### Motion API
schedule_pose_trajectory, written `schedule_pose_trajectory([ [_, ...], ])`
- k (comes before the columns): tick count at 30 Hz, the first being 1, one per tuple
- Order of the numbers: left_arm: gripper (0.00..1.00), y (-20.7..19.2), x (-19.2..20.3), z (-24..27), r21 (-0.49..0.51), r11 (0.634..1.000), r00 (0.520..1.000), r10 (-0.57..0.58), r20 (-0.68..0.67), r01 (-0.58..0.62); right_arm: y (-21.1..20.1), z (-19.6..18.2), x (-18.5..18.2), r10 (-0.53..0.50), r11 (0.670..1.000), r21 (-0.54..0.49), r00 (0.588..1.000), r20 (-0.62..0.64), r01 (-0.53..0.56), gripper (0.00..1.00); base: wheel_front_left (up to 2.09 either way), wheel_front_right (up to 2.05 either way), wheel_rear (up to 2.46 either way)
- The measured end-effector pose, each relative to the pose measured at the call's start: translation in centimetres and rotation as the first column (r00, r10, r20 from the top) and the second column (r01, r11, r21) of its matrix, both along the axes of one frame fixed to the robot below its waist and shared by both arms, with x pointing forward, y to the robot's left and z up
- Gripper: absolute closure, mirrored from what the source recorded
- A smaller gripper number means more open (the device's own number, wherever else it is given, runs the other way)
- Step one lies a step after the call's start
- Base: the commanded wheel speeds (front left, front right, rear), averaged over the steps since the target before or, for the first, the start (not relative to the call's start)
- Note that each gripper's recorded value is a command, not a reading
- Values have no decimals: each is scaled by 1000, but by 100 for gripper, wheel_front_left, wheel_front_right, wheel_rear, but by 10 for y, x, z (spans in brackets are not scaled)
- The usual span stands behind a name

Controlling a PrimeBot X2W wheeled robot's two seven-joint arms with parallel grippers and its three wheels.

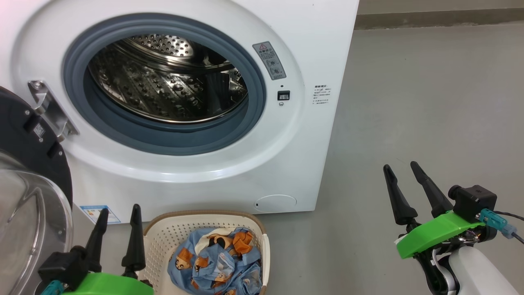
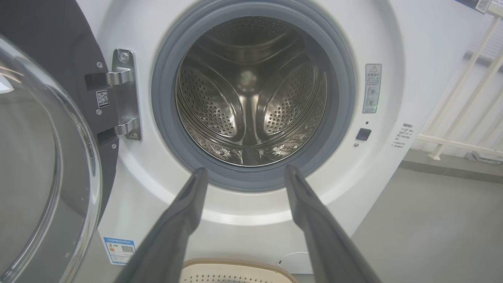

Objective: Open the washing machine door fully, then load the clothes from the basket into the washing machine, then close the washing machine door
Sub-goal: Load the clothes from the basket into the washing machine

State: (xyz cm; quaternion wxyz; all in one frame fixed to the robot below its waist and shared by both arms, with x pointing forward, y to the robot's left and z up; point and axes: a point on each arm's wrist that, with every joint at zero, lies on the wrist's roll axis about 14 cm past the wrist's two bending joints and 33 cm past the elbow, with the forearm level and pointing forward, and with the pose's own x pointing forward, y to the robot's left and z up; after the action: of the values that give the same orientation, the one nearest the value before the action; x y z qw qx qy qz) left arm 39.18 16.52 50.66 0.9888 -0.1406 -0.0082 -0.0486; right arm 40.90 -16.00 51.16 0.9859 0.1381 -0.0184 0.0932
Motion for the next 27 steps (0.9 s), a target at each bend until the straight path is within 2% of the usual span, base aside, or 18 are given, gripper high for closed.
schedule_pose_trajectory([
  [27, 0, -2, -2, -3, 4, 1000, 1000, -6, -10, 6, 2, 0, 0, 7, 1000, -2, 1000, 0, -7, 0, 0, 0, 0],
])
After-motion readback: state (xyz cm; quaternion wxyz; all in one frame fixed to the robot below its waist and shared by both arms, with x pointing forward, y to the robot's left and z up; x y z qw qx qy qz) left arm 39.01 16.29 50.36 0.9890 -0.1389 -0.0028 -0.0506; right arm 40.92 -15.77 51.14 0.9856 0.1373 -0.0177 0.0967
